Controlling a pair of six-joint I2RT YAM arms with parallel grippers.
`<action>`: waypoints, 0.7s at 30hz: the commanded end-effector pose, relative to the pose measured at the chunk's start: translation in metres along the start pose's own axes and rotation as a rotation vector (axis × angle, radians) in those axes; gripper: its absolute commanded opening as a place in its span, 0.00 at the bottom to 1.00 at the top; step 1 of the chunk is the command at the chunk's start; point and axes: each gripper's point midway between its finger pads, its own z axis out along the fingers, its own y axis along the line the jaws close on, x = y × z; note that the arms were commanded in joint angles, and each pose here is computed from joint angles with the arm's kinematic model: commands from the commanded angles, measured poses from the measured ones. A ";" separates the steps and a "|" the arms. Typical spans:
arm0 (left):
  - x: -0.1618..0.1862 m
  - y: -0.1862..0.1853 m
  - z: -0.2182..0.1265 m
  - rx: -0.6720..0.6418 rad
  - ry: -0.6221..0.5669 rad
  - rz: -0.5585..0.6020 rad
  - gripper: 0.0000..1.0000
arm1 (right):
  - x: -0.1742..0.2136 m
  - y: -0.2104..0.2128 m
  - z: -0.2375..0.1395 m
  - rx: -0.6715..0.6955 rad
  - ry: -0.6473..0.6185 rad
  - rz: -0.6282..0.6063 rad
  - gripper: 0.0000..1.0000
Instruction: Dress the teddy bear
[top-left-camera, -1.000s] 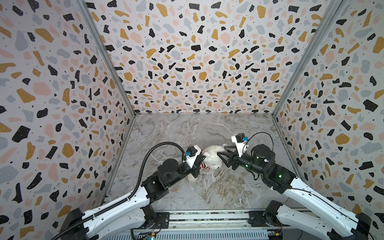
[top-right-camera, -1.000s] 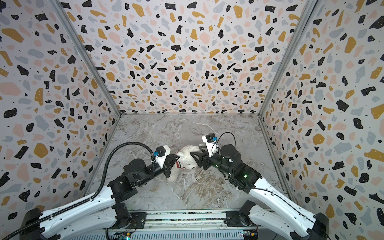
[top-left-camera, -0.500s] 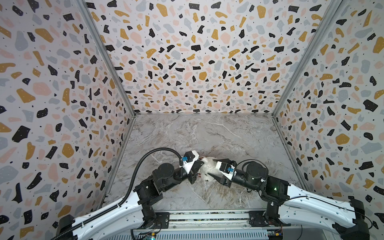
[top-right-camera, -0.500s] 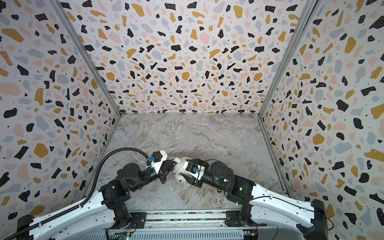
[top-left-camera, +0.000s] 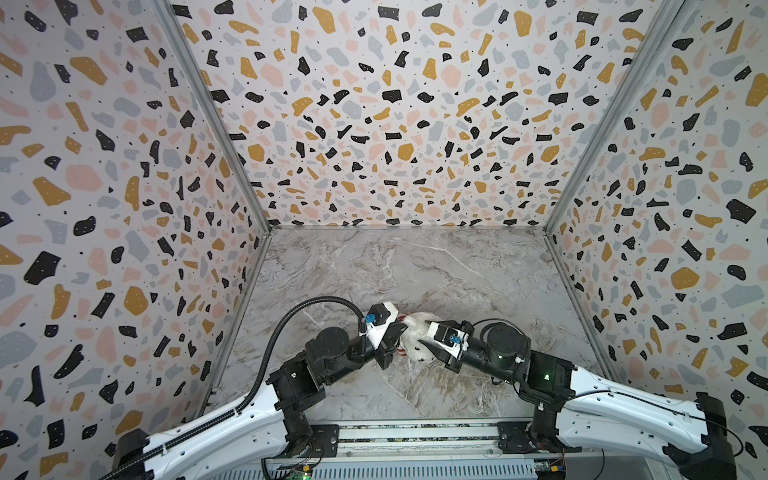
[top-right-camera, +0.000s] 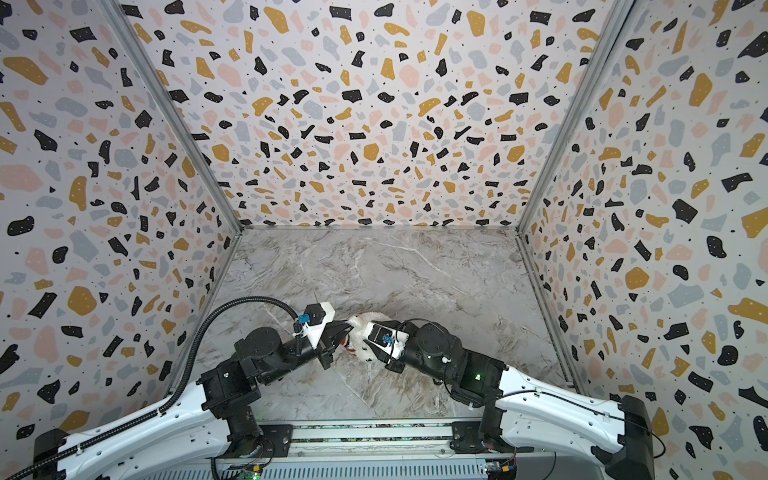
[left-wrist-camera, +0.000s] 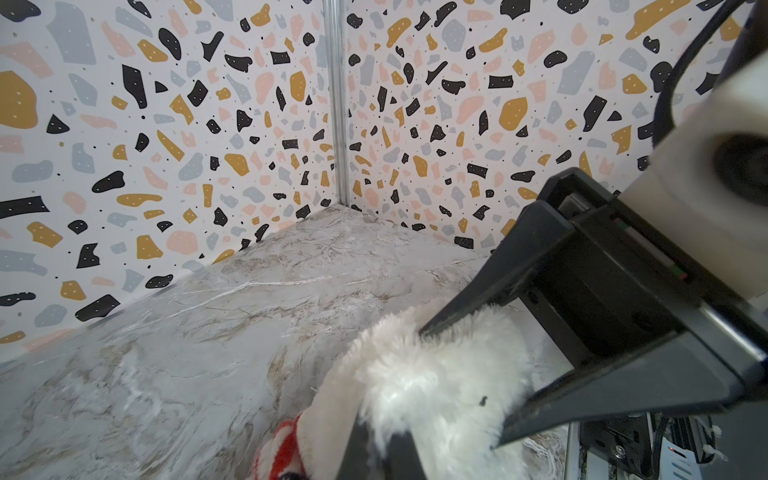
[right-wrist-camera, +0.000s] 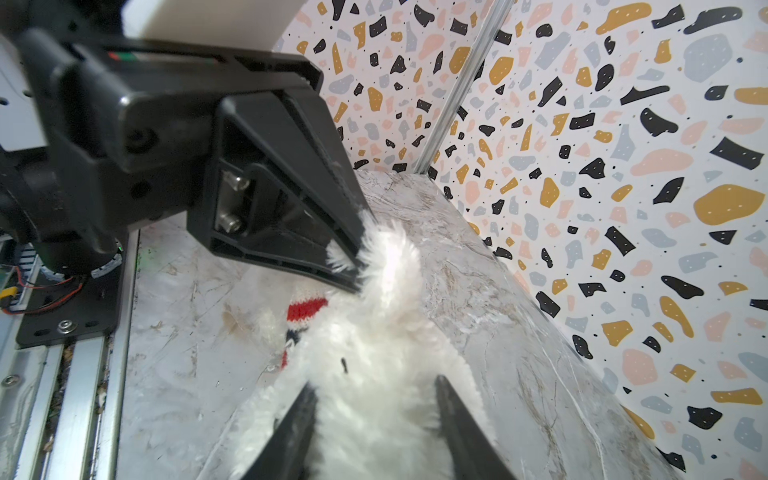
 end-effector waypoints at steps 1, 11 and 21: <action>-0.022 0.003 -0.006 -0.022 -0.071 -0.003 0.00 | -0.013 0.002 -0.006 -0.031 -0.022 0.032 0.43; -0.025 0.004 -0.008 -0.030 -0.091 -0.004 0.00 | 0.000 0.006 0.005 -0.054 0.049 0.074 0.40; -0.014 0.012 -0.010 -0.072 -0.062 -0.095 0.15 | 0.006 -0.011 0.005 0.003 0.060 0.088 0.00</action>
